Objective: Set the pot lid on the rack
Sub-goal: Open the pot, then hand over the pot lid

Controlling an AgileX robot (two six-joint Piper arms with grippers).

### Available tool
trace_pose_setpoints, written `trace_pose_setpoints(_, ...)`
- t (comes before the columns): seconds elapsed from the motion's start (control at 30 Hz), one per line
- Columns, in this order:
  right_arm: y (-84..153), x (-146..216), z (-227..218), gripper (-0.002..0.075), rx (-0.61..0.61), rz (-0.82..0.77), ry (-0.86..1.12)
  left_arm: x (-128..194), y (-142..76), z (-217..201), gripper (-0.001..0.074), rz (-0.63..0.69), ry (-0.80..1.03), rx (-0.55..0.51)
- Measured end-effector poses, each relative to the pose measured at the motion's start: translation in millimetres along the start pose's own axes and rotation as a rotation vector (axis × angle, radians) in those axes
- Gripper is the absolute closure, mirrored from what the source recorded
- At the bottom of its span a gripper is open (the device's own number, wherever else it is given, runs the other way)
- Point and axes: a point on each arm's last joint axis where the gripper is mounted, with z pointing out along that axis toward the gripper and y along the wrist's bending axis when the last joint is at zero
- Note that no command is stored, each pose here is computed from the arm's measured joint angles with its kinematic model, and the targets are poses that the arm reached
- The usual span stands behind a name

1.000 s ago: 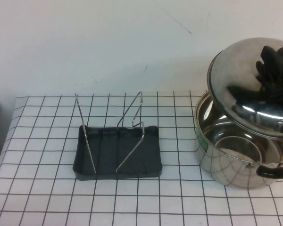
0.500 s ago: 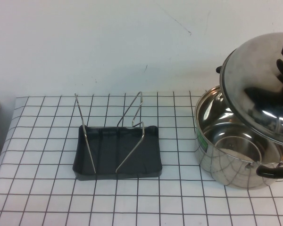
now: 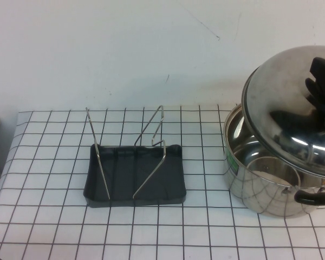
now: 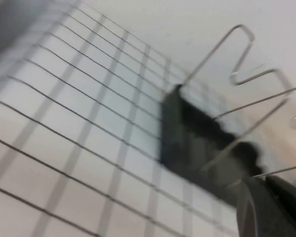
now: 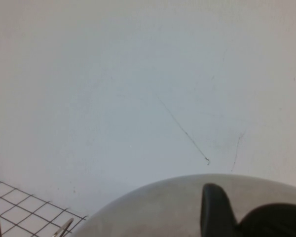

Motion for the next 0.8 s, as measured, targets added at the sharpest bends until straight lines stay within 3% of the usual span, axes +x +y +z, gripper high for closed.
trace_pose_setpoints(0.17, 0, 0, 0, 0.0392, -0.002, -0.002, 0.001, -5, -6, 0, 0.0738, -0.204, -0.051, 0.077)
trace_pose_setpoints(0.5, 0, 0, 0, 0.0392, -0.002, 0.002, 0.001, -18, -7, -2, 0.0738, -0.311, -0.189, 0.106)
trace_pose_setpoints(0.63, 0, 0, 0, 0.0392, -0.003, 0.031, -0.001, -20, -26, -8, 0.0738, -0.194, -0.056, 0.168)
trace_pose_setpoints(0.8, 2, 0, 4, 0.0392, -0.032, 0.13, -0.039, -63, -75, -12, 0.0738, -0.046, 0.066, 0.24)
